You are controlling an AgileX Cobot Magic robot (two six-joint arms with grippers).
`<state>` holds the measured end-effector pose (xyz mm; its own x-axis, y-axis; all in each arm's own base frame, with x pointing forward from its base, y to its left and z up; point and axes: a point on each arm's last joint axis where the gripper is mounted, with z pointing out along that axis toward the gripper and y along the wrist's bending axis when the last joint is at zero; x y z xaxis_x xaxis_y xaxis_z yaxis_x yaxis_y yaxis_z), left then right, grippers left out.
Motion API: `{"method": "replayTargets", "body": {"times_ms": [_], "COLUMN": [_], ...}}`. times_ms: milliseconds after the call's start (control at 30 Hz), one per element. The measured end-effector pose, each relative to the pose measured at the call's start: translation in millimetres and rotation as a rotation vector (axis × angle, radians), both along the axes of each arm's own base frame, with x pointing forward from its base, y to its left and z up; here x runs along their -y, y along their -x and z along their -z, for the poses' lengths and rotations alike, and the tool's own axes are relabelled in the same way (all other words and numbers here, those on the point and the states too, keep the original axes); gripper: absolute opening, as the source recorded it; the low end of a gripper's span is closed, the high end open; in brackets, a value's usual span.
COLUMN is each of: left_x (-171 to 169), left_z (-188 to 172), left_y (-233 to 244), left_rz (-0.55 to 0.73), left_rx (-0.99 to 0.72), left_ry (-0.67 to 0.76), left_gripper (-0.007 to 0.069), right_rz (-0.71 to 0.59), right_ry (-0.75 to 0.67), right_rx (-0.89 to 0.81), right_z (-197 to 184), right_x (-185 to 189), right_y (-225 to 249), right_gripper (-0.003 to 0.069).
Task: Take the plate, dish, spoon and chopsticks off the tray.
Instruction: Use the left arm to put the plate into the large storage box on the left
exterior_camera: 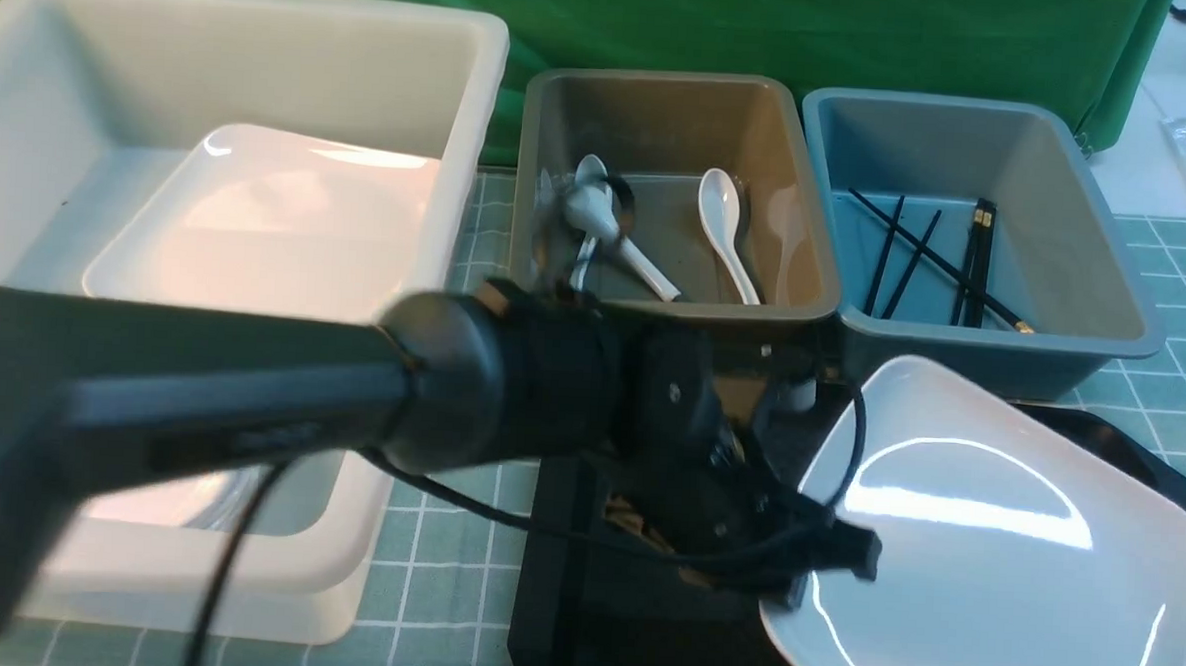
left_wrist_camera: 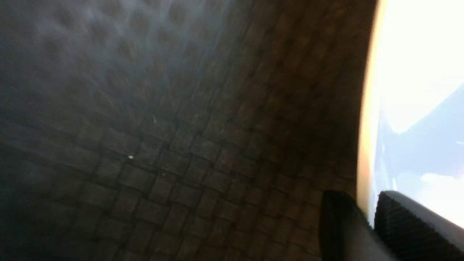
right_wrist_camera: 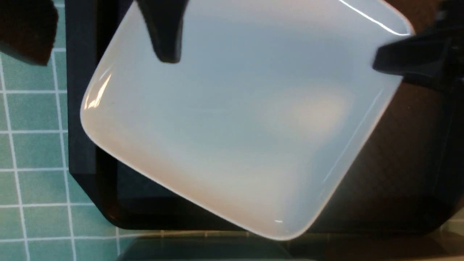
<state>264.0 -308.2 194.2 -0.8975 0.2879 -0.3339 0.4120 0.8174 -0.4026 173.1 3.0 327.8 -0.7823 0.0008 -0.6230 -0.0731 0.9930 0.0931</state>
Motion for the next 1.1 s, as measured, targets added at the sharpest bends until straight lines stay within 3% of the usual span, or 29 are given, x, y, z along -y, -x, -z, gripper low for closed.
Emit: {"method": "replayTargets", "body": {"times_ms": [233,800,1100], "left_x": [-25,-48,-51], "left_z": [-49,-128,-145], "left_y": [2,4,1], "left_rz": [0.072,0.182,0.191], "left_rx": [0.123,0.332,0.370], "left_ry": [-0.012,-0.170,-0.216], "left_gripper": [0.0033,0.0019,0.0019], "right_rz": [0.002,0.003,0.004], "right_ry": [0.001,0.001,0.001], "right_rx": [0.013,0.017,0.022], "right_z": [-1,-1,-1], "right_x": [0,0,0], "right_y": [-1,-1,-1], "right_gripper": [0.0430,0.0430,0.0406]}}
